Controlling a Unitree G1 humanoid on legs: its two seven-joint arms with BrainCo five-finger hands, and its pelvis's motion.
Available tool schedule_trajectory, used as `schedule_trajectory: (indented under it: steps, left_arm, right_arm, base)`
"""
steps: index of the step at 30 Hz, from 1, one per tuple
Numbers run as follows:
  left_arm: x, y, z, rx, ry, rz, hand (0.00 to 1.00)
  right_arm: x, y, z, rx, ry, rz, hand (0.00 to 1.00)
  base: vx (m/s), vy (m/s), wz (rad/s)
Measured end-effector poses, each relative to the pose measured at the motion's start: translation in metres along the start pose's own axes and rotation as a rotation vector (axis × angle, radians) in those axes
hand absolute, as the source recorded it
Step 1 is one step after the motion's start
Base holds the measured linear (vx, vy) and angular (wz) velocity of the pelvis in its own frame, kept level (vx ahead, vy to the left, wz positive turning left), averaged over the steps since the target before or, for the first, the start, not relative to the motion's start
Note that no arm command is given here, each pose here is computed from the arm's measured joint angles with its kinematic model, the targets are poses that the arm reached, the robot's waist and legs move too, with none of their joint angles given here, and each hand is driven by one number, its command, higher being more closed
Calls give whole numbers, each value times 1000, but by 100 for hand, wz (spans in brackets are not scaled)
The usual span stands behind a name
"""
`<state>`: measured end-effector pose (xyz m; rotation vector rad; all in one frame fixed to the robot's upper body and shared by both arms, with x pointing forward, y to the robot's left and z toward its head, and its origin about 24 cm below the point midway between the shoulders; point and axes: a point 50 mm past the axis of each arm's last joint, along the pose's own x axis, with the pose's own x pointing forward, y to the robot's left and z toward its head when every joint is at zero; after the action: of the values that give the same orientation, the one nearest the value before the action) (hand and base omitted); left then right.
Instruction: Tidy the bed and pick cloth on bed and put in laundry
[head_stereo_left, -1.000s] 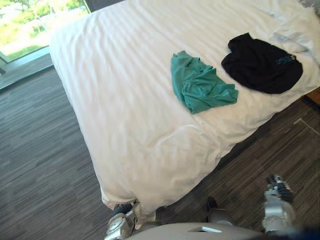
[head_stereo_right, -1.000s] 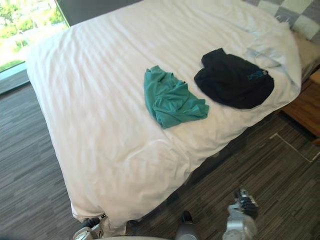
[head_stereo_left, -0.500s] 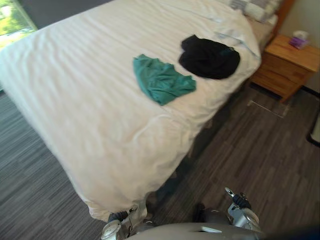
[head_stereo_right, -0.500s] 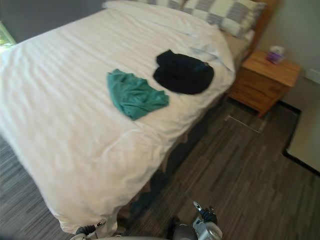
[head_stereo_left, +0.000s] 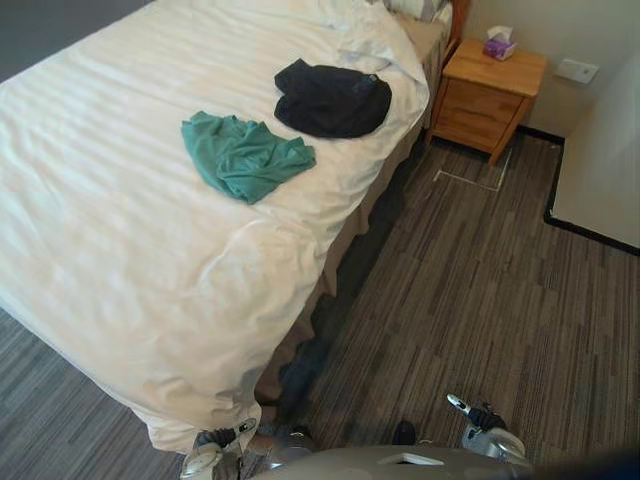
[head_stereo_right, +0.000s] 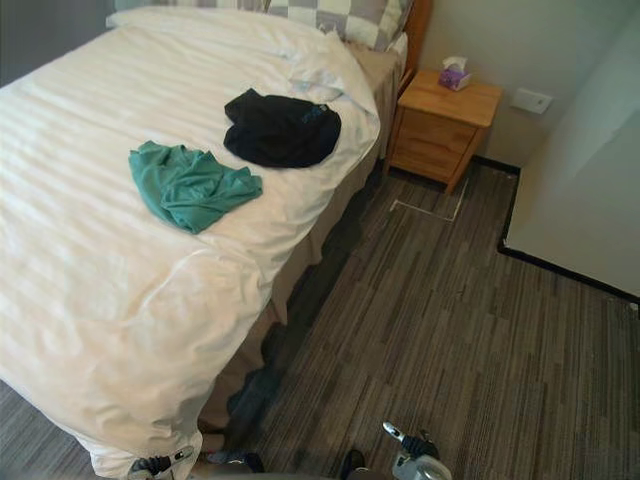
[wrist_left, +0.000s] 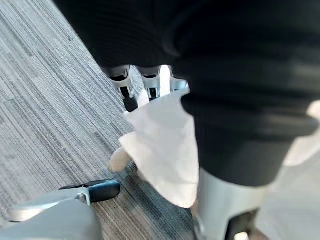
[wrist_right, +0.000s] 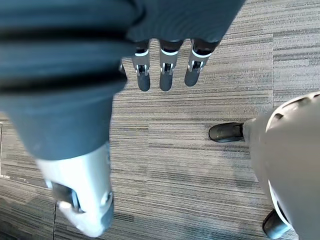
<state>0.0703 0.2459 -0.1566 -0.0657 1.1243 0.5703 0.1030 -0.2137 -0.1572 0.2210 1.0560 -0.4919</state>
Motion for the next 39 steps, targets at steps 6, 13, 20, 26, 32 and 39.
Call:
schedule_trajectory:
  steps: [6,13,20,26,32,39]
  left_arm:
    - [-1,-10,-1,-19,4,-22,0]
    - [-3,-25,-2,-18,8,-47,0]
    - [-5,-24,-13,24,59,-46,0]
    - [-7,-26,-24,125,95,-70,0]
    - [-4,-33,-12,175,36,-101,0]
    - [-4,-34,-10,164,33,-101,0]
  right_arm:
    - [1,2,5,-13,-11,-3,0]
    - [0,-3,-1,-22,0,-33,0]
    - [0,3,6,-2,-38,-19,0]
    - [-1,4,7,-13,-46,-22,0]
    - [-1,5,-8,-36,22,-40,0]
    - [-1,4,-8,-31,22,-43,0]
  base:
    - [-159,-30,-41]
    - [-63,103,-83]
    - [126,42,-48]
    - [46,7,-12]
    - [-80,34,-5]
    - [0,0,2]
